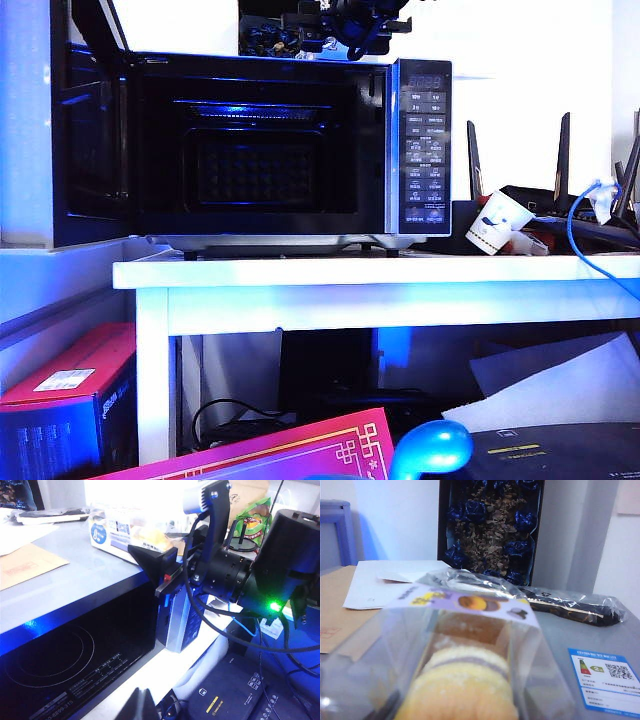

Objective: Open the microwave door, place the box of snacks from the top of the microwave inside, then close the microwave door.

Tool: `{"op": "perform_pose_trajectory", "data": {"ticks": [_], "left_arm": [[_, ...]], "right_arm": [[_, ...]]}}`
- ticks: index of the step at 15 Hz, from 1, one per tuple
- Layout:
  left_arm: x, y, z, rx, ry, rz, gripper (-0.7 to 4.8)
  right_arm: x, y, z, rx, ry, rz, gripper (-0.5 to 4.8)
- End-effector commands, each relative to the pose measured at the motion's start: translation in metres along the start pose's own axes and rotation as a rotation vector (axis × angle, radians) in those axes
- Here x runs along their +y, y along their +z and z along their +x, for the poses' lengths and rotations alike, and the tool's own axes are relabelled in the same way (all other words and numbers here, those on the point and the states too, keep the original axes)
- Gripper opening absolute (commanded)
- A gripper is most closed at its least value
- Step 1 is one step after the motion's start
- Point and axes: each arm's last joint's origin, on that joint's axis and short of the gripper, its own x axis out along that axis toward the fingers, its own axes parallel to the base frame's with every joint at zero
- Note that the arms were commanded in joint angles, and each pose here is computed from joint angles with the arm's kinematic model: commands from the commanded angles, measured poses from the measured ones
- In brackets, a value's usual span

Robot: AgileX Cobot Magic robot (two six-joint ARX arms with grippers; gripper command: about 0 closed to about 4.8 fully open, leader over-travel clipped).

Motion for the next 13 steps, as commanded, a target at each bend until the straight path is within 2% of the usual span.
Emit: {"op": "perform_pose_trajectory", "data": {"ticks": [1,7,11,12,13], "left_arm": [[-0.002,0.004,-0.002,-0.019,-0.006,0.011,-0.05],[-0.002,0.004,-0.002,-0.019,-0.005,0.011,-0.05],[-0.002,0.004,-0.002,-0.020,-0.005,0.012,-0.05],[-0.002,0.004,-0.002,-0.020,-0.005,0.012,-0.05],[-0.002,0.004,-0.002,-0.020,-0.005,0.012,-0.05]], "right_arm": [[-0.001,0.012,-0.002,-0.076,-0.007,0.015,2.73],[-0.006,0.044,-0.020,-0.076,-0.010,0.004,2.73],[-0.014,0.079,-0.048,-0.003,-0.001,-0.020,2.73],[-0.016,0.089,-0.057,0.009,0.012,-0.051,2.73],[-0.016,0.096,-0.064,0.019,0.081,-0.076,2.73]]}}
